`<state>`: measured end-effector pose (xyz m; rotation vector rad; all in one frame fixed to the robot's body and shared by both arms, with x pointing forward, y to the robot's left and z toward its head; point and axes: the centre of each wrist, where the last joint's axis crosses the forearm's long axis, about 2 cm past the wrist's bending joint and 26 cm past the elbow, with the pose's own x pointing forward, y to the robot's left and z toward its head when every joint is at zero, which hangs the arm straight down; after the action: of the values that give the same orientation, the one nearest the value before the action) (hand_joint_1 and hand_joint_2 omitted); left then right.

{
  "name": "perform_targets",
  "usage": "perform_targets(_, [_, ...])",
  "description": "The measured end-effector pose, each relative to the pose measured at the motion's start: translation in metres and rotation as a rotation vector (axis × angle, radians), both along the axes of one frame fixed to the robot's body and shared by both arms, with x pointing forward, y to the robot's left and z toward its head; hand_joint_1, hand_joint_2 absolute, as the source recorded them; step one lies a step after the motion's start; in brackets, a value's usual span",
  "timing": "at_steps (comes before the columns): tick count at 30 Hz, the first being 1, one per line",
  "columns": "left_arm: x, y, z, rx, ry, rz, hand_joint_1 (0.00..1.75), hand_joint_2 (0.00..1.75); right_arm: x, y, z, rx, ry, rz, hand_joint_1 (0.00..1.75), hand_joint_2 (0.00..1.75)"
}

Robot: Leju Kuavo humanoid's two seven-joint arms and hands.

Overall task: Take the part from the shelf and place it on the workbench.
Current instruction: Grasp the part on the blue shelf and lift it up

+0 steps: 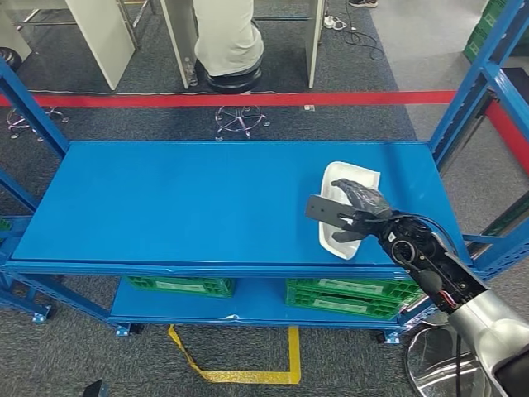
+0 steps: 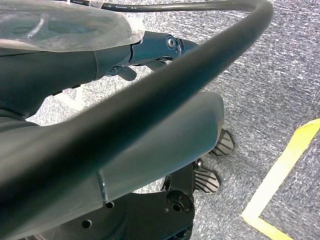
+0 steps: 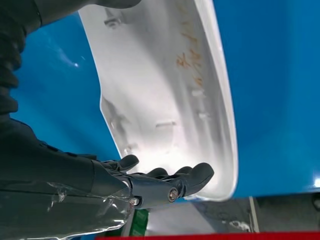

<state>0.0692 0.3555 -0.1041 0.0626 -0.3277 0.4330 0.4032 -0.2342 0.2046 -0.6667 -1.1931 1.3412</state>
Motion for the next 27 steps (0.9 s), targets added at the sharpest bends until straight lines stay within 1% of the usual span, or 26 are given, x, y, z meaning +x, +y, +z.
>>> perform_targets(4, [0.0,0.0,0.0,0.001,-0.001,-0.004,0.0,0.0,-0.001,0.003,0.005,0.027,-0.044,0.011,0.0,1.75])
perform_targets(6, [0.0,0.0,0.0,0.002,-0.002,-0.006,0.0,0.0,-0.001,0.003,0.007,0.071,-0.089,0.011,0.0,1.75])
perform_targets(9, [0.0,0.0,0.0,0.004,-0.005,-0.007,0.0,0.0,-0.003,0.001,0.011,0.21,-0.183,-0.026,0.0,1.75])
perform_targets(12, [0.0,0.0,0.0,0.006,-0.006,-0.005,0.0,0.0,-0.004,-0.007,0.015,0.378,-0.279,-0.104,0.0,1.75])
perform_targets(15, [-0.001,0.0,0.0,0.007,-0.006,-0.003,0.0,0.0,-0.005,-0.014,0.017,0.478,-0.32,-0.164,0.0,1.75])
perform_targets(27, [0.0,0.0,0.0,0.008,-0.006,-0.004,0.0,0.0,-0.007,-0.024,0.02,0.538,-0.334,-0.211,0.0,1.75])
